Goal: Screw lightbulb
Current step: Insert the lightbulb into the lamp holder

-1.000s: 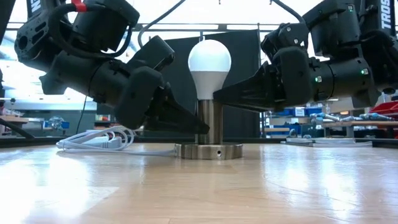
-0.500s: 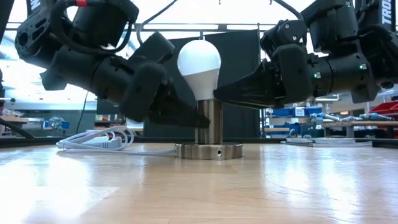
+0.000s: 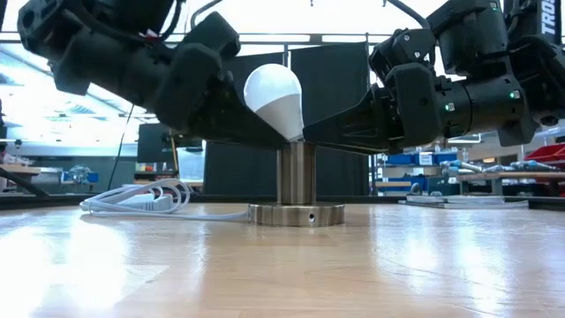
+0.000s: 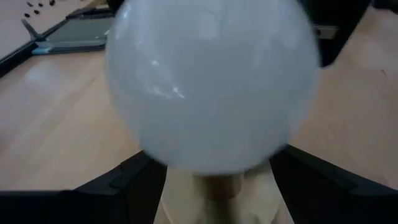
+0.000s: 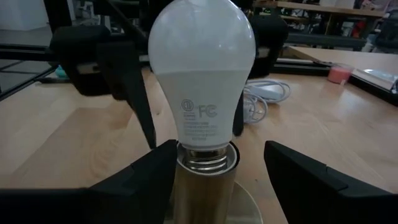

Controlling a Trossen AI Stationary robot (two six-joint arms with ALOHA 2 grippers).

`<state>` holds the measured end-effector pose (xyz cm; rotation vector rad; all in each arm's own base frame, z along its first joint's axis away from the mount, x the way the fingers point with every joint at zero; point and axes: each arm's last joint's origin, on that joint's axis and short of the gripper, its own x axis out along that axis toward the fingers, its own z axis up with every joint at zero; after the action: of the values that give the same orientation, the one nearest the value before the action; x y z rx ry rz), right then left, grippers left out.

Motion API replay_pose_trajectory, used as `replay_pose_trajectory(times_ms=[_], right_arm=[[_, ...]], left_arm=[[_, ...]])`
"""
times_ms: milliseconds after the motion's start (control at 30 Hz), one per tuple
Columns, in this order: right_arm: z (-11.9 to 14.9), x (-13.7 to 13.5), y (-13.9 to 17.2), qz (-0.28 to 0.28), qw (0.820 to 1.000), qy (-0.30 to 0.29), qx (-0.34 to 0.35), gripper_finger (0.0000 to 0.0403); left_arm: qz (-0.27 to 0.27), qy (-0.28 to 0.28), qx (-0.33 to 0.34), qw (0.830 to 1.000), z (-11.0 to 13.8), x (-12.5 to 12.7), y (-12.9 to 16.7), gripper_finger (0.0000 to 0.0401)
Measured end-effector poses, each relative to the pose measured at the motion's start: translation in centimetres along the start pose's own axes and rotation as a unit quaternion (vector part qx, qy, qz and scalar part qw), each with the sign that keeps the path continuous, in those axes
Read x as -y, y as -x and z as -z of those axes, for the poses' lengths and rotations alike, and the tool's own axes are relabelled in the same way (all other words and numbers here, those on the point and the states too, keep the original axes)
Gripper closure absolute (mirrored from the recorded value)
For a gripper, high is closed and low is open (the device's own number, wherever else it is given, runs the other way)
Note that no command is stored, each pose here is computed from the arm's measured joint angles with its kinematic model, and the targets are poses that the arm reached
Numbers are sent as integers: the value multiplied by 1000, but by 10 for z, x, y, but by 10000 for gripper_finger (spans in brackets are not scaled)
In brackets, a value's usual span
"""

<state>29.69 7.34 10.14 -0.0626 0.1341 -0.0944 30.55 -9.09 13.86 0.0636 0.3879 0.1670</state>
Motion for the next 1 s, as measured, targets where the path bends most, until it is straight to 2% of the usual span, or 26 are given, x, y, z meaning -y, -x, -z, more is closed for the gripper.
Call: replay_pose_trajectory(times_ms=[133, 300, 467, 867, 1000], right_arm=[[0, 0, 0, 0, 1000, 0, 0, 149], [0, -1, 0, -2, 1000, -1, -1, 149], [1, -2, 1, -4, 1000, -6, -3, 149], [-3, -4, 2, -7, 1000, -13, 4, 149], [-11, -4, 4, -8, 1000, -11, 5, 149]], left_arm=[[4, -5, -10, 1000, -7, -2, 9, 117], [37, -2, -14, 999, -16, -4, 18, 117], [35, -7, -29, 999, -24, -8, 27, 117], [23, -49, -16, 998, -42, -14, 19, 149], [37, -48, -19, 998, -42, -17, 17, 155]])
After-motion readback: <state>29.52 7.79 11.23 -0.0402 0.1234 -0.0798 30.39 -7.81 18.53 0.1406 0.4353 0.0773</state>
